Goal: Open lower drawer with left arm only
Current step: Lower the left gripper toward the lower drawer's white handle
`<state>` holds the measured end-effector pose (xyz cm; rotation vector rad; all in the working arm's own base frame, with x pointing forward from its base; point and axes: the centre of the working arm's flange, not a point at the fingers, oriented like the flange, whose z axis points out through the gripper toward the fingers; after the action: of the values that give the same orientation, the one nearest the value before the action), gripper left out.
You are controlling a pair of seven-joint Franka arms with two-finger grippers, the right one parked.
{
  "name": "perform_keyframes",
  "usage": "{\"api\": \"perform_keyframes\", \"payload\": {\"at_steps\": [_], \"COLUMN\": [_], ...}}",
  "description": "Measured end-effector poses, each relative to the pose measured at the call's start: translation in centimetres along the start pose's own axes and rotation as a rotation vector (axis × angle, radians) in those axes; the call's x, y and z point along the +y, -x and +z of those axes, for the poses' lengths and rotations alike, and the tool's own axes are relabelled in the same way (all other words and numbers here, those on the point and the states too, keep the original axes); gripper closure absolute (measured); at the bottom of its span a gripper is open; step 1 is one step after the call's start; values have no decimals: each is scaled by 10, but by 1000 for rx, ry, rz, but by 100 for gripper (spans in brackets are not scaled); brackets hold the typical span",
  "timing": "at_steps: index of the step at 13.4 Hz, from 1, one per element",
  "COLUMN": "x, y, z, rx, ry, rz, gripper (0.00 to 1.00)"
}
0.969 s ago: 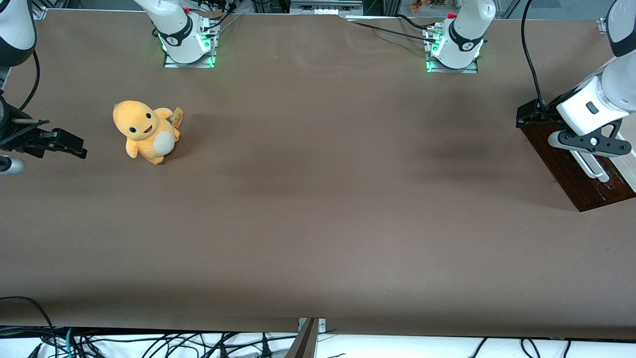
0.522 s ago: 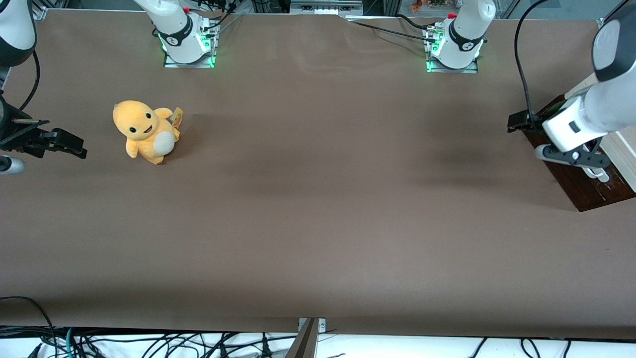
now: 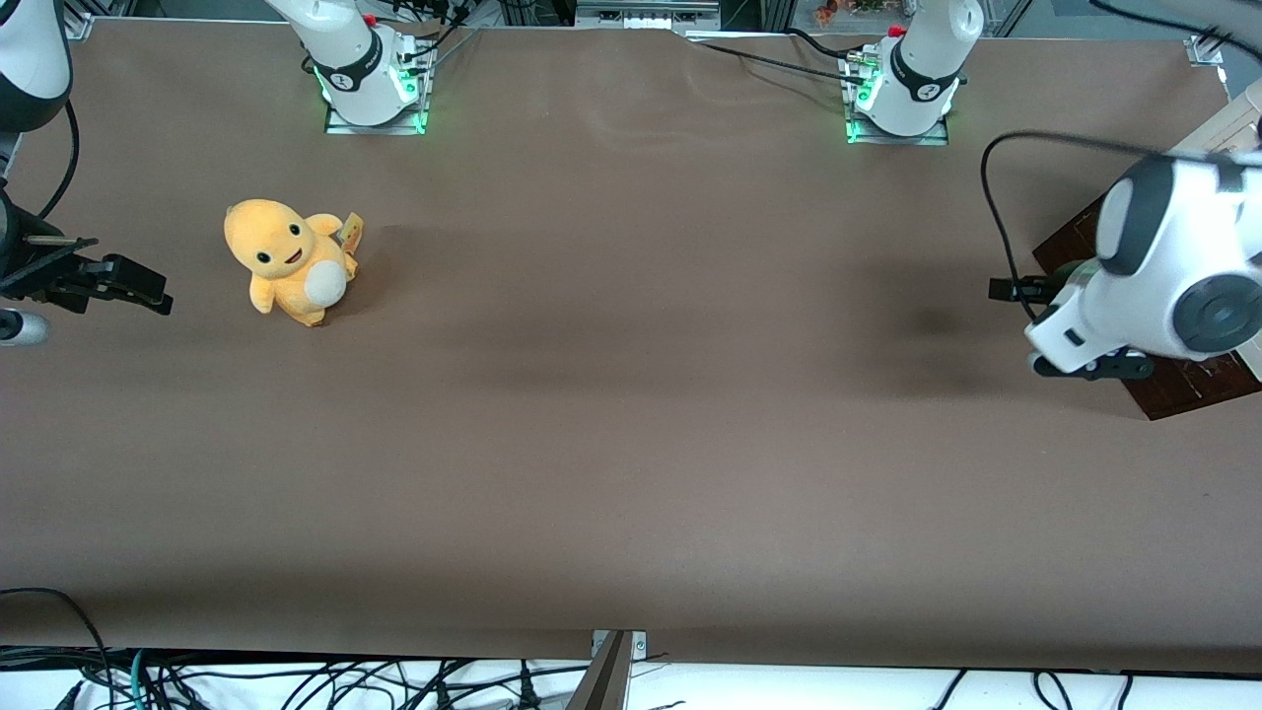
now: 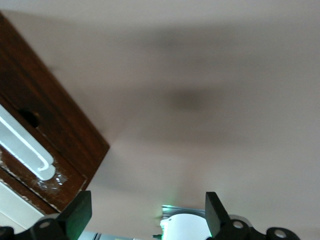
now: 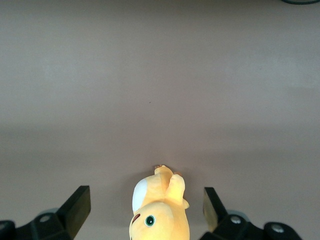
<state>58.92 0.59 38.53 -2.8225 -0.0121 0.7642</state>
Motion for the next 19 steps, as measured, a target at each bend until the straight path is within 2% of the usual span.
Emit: {"api": "perform_keyframes", "payload": {"at_steps": [2, 6, 14, 16, 19], "x": [-6, -22, -31, -36, -48], "y": [-13, -38, -89, -95, -102], "z": [17, 48, 139, 155, 174], "rx": [-29, -69, -167, -187, -200], "ry": [-94, -312, -791, -872, -944], "rz": [-14, -68, -237, -267, -292], "gripper": [0, 0, 0, 0, 0]}}
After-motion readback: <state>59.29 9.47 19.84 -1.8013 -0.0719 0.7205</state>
